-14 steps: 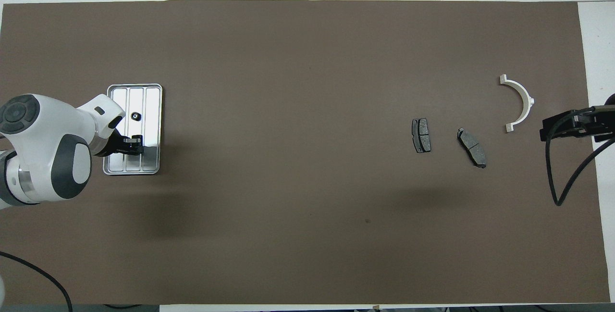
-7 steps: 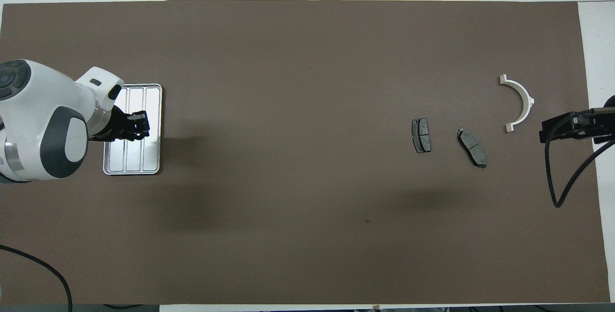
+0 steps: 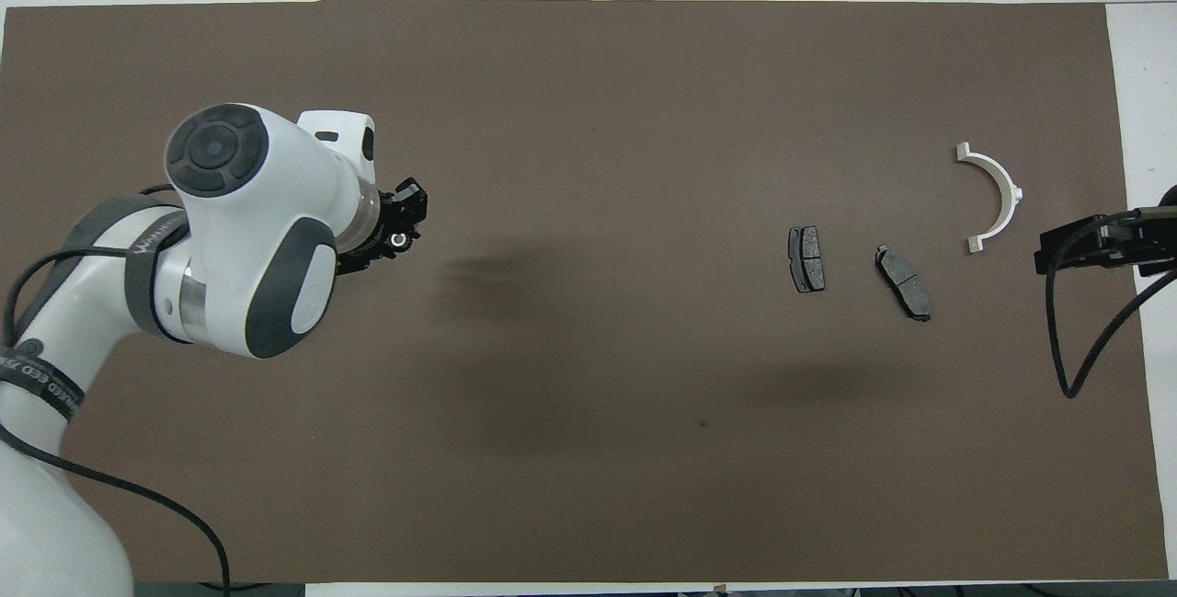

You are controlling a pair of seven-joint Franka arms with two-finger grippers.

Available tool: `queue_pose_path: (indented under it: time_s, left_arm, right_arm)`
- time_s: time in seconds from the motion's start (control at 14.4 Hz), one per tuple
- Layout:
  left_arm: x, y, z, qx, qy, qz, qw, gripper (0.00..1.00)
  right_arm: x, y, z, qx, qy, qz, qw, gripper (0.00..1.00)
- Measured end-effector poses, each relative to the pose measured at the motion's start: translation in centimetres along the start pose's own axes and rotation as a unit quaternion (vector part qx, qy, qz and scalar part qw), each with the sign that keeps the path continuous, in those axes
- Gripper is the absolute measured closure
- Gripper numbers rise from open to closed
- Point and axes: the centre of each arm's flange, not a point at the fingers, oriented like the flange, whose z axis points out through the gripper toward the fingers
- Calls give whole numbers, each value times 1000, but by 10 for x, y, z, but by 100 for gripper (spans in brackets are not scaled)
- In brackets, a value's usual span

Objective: Place bearing gear from tray to pile
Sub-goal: 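Carry the gear with the left gripper toward the table center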

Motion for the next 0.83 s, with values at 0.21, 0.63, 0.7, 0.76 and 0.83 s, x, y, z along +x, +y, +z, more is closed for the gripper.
queue_pose_path:
  time_s: [0.21,0.63,0.7,0.76,0.83]
  left_arm:
    - [-52,34,7,-18,5,-23,1000,65]
    - [-120,104,65,-8,-3,-24,1000,65]
    - [-122,112,70,-11,-2,-24,1000,65]
    - [-124,116,73,-13,-1,-23,1000,65]
    - [-127,118,75,-12,-2,-20,1000,65]
  right_arm:
    - [0,0,0,0,0,0,1000,0]
    - [4,0,9,0,11,0,1000,0]
    - [5,-1,15,0,13,-1,1000,0]
    - [6,-1,20,0,14,-2,1000,0]
    - [6,-2,24,0,15,-2,1000,0]
